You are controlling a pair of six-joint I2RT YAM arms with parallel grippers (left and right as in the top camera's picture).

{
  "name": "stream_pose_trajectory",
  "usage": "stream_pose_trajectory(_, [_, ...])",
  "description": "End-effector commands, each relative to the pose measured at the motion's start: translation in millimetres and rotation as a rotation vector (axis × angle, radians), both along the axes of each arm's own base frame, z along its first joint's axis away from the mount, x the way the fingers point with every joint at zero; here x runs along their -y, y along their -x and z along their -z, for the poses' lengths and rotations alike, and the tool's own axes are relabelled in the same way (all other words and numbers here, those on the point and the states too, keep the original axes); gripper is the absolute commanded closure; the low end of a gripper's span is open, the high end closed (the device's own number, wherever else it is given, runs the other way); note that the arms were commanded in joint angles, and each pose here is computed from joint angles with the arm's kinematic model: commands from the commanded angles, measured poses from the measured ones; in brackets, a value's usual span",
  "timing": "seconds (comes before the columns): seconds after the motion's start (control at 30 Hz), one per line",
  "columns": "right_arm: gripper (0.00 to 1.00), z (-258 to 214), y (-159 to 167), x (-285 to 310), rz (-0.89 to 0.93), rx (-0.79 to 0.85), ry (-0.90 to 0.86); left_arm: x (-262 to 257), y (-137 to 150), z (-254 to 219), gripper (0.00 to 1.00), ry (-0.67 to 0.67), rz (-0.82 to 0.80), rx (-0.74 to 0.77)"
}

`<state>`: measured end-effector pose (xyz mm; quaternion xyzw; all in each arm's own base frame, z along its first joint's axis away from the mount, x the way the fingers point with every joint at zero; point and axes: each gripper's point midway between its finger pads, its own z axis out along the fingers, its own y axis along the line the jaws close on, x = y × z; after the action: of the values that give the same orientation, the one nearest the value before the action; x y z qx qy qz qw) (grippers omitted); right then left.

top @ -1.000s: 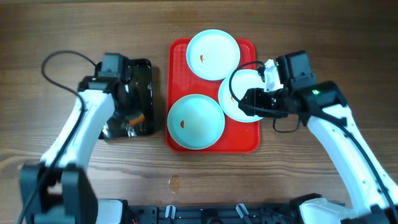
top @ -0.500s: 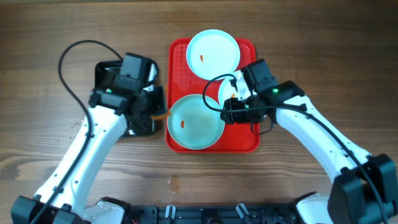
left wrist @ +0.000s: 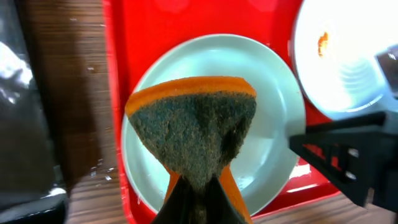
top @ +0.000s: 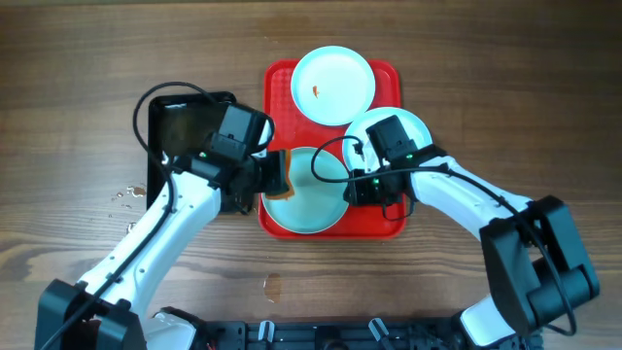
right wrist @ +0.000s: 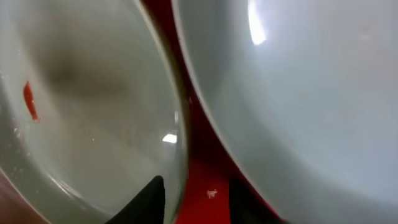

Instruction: Clean dirty plates on tray and stack at the side

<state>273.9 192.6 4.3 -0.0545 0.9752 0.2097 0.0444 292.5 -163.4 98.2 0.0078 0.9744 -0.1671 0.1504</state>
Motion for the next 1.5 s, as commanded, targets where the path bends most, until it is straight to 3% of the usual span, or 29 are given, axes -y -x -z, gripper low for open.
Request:
stream_pose_trajectory(0.0, [0.72,15.8,6.4,0.5,0.036,-0.029,0.062,10.0,9.7,10.8,0.96,0.025,0.025,-0.036])
stream_pose_trajectory(0.03, [0.78,17.7,6.8,2.4,0.056,-0.03,0.086,11.2,10.6,12.5,0.96,0.023,0.029,-0.041])
stream_pose_trajectory(0.23, [0.91,21.6,10.1,11.9,0.164,-0.054,0.165,17.4,12.7,24.5,0.96,0.01,0.048,-0.068])
stream_pose_trajectory(0.63, [0.93,21.9,10.7,11.6,0.168,-0.053,0.171,43.7,12.4,67.7,0.96,-0.018,0.076,-0.122])
stream_pose_trajectory(0.97, [0.96,22.2,12.2,12.4,0.172,-0.061,0.175,-6.7,12.1,132.0,0.96,-0.332,0.009,-0.184])
stream_pose_trajectory(1.13, [0.96,23.9,16.0,18.7,0.208,-0.082,0.205,-46.1,12.8,127.9,0.96,-0.539,-0.034,-0.16])
stream_pose_trajectory(1.47, [0.96,25.5,19.0,26.5,0.27,-0.104,0.242,-83.4,-3.2,89.2,0.96,-0.792,-0.094,-0.103])
